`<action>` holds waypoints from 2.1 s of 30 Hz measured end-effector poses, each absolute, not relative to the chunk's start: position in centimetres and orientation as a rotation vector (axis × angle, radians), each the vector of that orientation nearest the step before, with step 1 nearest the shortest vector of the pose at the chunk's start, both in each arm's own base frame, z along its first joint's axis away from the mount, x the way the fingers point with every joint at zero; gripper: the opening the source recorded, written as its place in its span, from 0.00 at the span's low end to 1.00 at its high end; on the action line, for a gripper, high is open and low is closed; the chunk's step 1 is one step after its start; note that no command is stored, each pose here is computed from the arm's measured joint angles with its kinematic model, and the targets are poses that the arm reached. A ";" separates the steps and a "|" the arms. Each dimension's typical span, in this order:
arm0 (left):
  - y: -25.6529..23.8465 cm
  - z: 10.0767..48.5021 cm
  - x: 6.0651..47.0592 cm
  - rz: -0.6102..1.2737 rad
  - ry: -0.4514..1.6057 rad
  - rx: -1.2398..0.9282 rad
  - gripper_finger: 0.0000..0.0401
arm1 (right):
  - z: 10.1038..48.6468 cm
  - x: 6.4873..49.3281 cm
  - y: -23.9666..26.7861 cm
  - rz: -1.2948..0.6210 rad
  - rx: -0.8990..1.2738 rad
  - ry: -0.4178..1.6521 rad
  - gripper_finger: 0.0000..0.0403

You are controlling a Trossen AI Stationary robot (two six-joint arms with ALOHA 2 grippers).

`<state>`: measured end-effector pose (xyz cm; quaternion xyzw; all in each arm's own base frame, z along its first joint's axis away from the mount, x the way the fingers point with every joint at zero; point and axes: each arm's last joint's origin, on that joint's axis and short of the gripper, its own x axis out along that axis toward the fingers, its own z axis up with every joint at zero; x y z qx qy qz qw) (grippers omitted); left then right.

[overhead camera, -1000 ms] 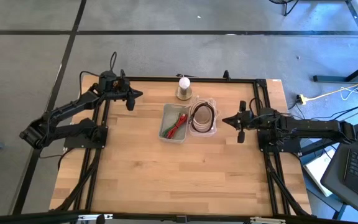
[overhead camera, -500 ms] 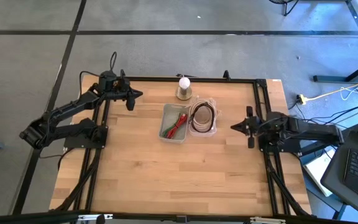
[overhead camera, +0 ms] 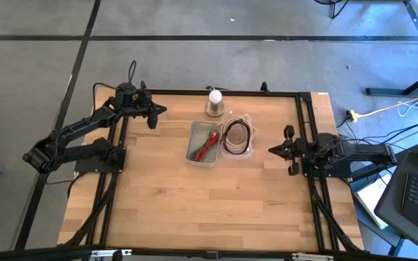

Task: Pick and place USB-C Cables
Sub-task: Return to Home Position

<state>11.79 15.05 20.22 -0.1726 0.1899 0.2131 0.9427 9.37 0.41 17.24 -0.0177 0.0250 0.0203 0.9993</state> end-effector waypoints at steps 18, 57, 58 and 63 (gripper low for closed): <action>15.0 20.2 11.8 0.434 0.386 -0.351 0.02 | 16.8 9.7 1.0 0.103 -0.033 -0.029 0.05; 2.5 22.4 14.3 0.082 -0.231 0.020 0.01 | 16.8 9.7 1.0 0.101 -0.033 -0.030 0.05; 2.2 22.0 14.1 0.080 -0.242 0.019 0.01 | 16.8 9.7 1.0 0.101 -0.033 -0.029 0.05; 1.7 20.8 12.9 0.070 -0.277 -0.008 0.01 | 16.8 9.7 1.0 0.101 -0.033 -0.030 0.05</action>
